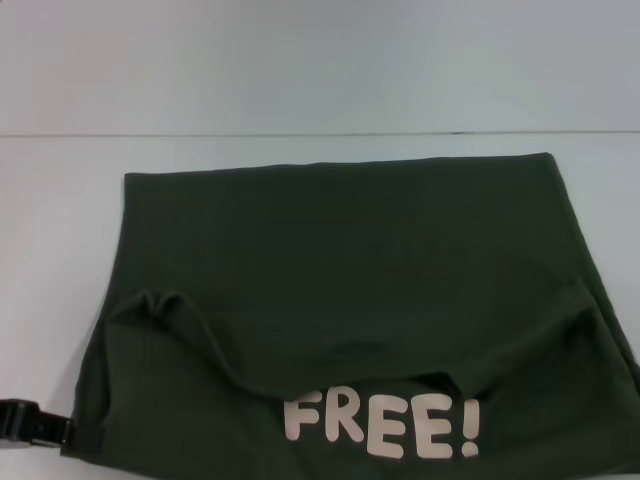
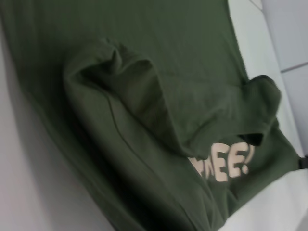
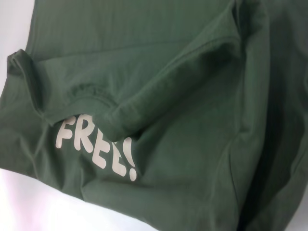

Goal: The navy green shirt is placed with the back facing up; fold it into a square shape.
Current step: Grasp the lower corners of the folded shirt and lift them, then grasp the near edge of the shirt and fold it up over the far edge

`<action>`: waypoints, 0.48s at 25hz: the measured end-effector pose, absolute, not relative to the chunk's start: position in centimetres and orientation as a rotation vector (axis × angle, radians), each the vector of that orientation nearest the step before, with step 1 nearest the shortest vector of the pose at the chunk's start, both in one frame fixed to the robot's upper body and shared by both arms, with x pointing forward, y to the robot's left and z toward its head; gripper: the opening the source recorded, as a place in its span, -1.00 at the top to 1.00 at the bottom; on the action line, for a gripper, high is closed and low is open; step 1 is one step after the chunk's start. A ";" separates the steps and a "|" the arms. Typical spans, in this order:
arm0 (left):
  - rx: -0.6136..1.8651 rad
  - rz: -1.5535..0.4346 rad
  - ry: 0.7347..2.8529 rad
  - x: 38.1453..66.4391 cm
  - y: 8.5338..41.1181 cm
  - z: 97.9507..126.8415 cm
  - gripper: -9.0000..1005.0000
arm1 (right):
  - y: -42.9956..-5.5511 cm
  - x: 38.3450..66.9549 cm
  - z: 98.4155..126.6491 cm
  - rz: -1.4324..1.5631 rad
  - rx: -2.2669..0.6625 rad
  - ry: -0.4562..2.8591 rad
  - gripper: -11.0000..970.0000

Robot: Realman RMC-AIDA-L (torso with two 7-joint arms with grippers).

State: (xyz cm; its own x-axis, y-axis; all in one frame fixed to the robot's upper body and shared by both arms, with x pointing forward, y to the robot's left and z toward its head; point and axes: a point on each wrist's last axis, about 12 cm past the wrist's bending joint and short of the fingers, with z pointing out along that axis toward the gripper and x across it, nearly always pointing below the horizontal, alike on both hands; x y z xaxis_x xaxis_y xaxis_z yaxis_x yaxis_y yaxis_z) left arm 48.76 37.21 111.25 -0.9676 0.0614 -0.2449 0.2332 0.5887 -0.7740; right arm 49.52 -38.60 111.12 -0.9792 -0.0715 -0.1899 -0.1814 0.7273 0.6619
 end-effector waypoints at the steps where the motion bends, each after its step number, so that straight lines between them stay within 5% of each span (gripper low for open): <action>1: 0.255 -1.332 2.619 48.6 37.2 111.3 0.89 | -38.6 49.5 111.1 1.096 -0.206 2.769 0.92; 6: 0.236 -1.326 2.511 50.2 37.5 112.8 0.88 | -38.7 50.8 112.7 1.161 -0.190 2.588 0.92; 12: 0.018 -1.173 2.407 56.1 37.1 114.7 0.87 | -39.0 55.3 115.3 1.121 -0.020 2.318 0.91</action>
State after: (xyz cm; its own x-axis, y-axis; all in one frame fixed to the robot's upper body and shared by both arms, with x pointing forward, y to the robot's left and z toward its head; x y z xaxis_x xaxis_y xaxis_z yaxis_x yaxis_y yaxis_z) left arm 56.07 37.12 114.75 -0.8941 -0.1846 -0.4080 0.2076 0.6365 -0.7428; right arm 55.26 -39.03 115.29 -0.8437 0.2208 -0.4893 -0.2464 0.6505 0.7184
